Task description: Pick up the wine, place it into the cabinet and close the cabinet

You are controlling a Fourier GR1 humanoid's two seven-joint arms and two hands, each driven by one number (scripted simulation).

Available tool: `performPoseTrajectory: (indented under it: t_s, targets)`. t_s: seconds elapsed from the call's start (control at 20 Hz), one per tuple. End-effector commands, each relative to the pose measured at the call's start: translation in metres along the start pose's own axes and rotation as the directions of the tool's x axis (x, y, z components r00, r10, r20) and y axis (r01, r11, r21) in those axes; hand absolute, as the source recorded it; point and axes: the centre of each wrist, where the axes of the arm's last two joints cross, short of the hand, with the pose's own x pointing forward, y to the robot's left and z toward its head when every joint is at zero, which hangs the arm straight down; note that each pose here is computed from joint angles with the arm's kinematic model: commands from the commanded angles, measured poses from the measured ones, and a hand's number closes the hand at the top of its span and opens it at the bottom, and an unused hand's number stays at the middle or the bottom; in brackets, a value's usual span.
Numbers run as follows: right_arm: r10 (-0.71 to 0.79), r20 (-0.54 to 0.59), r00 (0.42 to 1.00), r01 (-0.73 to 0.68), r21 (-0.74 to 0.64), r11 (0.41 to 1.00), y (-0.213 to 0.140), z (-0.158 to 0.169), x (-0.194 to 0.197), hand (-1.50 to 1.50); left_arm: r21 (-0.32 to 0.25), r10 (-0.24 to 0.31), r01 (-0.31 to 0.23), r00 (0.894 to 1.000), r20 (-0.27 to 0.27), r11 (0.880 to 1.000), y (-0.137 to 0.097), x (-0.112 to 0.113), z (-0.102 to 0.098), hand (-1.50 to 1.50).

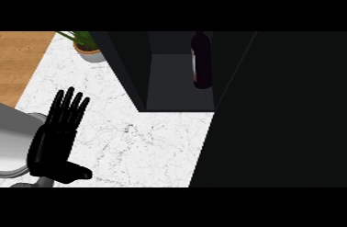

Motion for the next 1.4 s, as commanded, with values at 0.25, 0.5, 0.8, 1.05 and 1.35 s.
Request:
performPoseTrajectory:
  t_s: [0.25, 0.5, 0.8, 1.05, 1.35]
  targets:
    - [-0.099, 0.112, 0.989, 0.093, 0.057, 0.994, 0.007, -0.005, 0.050, 1.50, -0.008, -0.036, 0.036, 0.999, 0.029, 0.999, 0.050, 0.041, 0.006, -1.50]
    - [-0.134, 0.112, 0.985, 0.124, 0.091, 0.988, 0.011, -0.010, 0.051, 1.50, -0.002, -0.047, 0.047, 0.998, 0.030, 0.999, 0.047, 0.047, -0.003, -1.50]
    - [-0.154, 0.125, 0.980, 0.140, 0.114, 0.984, 0.014, -0.026, 0.034, 1.50, -0.015, -0.034, 0.034, 0.999, 0.028, 0.999, 0.059, 0.057, -0.007, -1.50]
    - [-0.144, 0.135, 0.980, 0.129, 0.119, 0.985, 0.009, -0.036, 0.036, 1.50, -0.039, -0.038, 0.038, 0.999, 0.006, 0.999, 0.070, 0.053, 0.000, -1.50]
    - [-0.149, 0.126, 0.981, 0.132, 0.130, 0.983, 0.014, -0.064, 0.028, 1.50, -0.049, -0.028, 0.028, 0.999, 0.018, 0.998, 0.069, 0.062, -0.009, -1.50]
